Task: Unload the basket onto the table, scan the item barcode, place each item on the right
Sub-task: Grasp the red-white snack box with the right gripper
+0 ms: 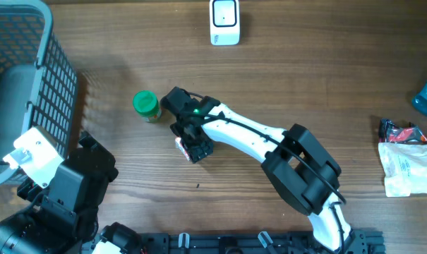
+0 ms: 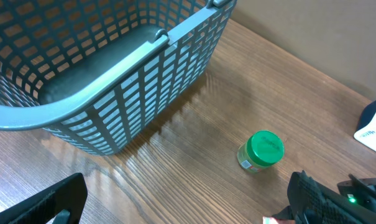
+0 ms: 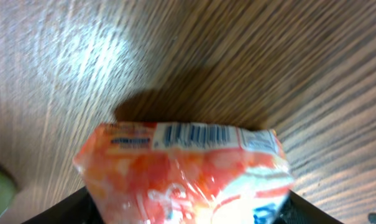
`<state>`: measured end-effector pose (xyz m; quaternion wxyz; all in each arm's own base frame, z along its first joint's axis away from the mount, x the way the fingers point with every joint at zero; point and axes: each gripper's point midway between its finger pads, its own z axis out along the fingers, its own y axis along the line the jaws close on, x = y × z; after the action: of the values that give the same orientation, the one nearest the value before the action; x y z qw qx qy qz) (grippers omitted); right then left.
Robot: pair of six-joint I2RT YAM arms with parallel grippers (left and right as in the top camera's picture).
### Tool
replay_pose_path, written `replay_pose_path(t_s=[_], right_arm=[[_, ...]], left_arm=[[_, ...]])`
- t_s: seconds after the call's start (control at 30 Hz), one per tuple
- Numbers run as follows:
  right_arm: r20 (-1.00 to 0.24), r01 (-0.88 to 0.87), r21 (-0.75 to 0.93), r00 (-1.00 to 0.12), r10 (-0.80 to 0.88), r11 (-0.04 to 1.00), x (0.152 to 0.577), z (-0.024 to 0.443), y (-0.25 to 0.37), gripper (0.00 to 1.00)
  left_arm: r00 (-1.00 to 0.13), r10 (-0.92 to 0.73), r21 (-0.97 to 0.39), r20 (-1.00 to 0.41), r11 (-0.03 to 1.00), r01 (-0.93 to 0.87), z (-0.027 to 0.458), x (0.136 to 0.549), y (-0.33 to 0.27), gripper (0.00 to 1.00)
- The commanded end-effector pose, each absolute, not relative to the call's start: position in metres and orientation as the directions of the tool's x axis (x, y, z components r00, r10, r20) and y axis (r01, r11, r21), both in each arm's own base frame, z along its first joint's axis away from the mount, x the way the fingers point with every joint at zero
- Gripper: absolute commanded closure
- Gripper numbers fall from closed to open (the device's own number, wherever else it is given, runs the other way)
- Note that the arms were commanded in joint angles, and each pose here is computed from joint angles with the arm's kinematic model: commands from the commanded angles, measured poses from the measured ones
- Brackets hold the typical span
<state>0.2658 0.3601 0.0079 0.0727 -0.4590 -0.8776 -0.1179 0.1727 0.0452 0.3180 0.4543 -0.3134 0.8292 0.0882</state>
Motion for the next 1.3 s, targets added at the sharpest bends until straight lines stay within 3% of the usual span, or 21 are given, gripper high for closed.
replay_pose_path(t_s=[0.0,0.13,0.27,0.3,0.37,0.43,0.57,0.7,0.83,0.97,1.03,1.27], right_arm=[[0.156,0.782,0.132,-0.624,0.766,0.610,0.272,-0.015,0.353,0.25],[-0.045,0.504,0.128,-0.857,0.513,0.854,0.288,-0.019,0.331,0.25],[-0.092,0.083,0.035,-0.992,0.085,0.996,0.288,-0.020,0.315,0.24],[-0.086,-0.054,0.012,-0.995,-0.053,0.998,0.286,-0.021,0.312,0.21],[-0.035,-0.331,-0.047,-0.942,-0.333,0.942,0.279,-0.021,0.298,0.01],[0.038,-0.483,-0.108,-0.875,-0.482,0.869,0.270,-0.020,0.280,0.00],[0.096,-0.505,-0.333,-0.858,-0.504,0.796,0.276,-0.009,0.235,0.00],[0.049,-0.482,-0.359,-0.865,-0.500,0.799,0.286,-0.009,0.237,0.00],[0.025,-0.396,-0.235,-0.916,-0.402,0.888,0.276,-0.011,0.257,0.00],[-0.011,-0.390,-0.007,-0.921,-0.390,0.921,0.266,0.009,0.296,0.00],[-0.028,-0.460,0.069,-0.888,-0.459,0.885,0.262,0.022,0.308,0.00],[-0.024,-0.751,-0.077,-0.656,-0.754,0.656,0.275,0.022,0.288,0.00]], left_arm=[[-0.373,-0.456,-0.154,-0.808,0.774,-0.614,0.320,0.173,0.047,0.00],[-0.373,-0.456,-0.154,-0.808,0.774,-0.614,0.320,0.173,0.047,0.00],[-0.373,-0.456,-0.154,-0.808,0.774,-0.614,0.320,0.173,0.047,0.00],[-0.373,-0.456,-0.154,-0.808,0.774,-0.614,0.320,0.173,0.047,0.00],[-0.373,-0.456,-0.154,-0.808,0.775,-0.613,0.320,0.173,0.047,0.00],[-0.373,-0.456,-0.154,-0.808,0.774,-0.614,0.320,0.173,0.047,0.00],[-0.373,-0.456,-0.154,-0.808,0.774,-0.614,0.320,0.173,0.047,0.00],[-0.373,-0.456,-0.154,-0.808,0.774,-0.614,0.320,0.173,0.047,0.00],[-0.373,-0.456,-0.154,-0.808,0.774,-0.614,0.320,0.173,0.047,0.00],[-0.373,-0.456,-0.154,-0.808,0.774,-0.614,0.320,0.173,0.047,0.00],[-0.373,-0.456,-0.154,-0.808,0.775,-0.613,0.320,0.173,0.047,0.00],[-0.373,-0.456,-0.154,-0.808,0.774,-0.614,0.320,0.173,0.047,0.00]])
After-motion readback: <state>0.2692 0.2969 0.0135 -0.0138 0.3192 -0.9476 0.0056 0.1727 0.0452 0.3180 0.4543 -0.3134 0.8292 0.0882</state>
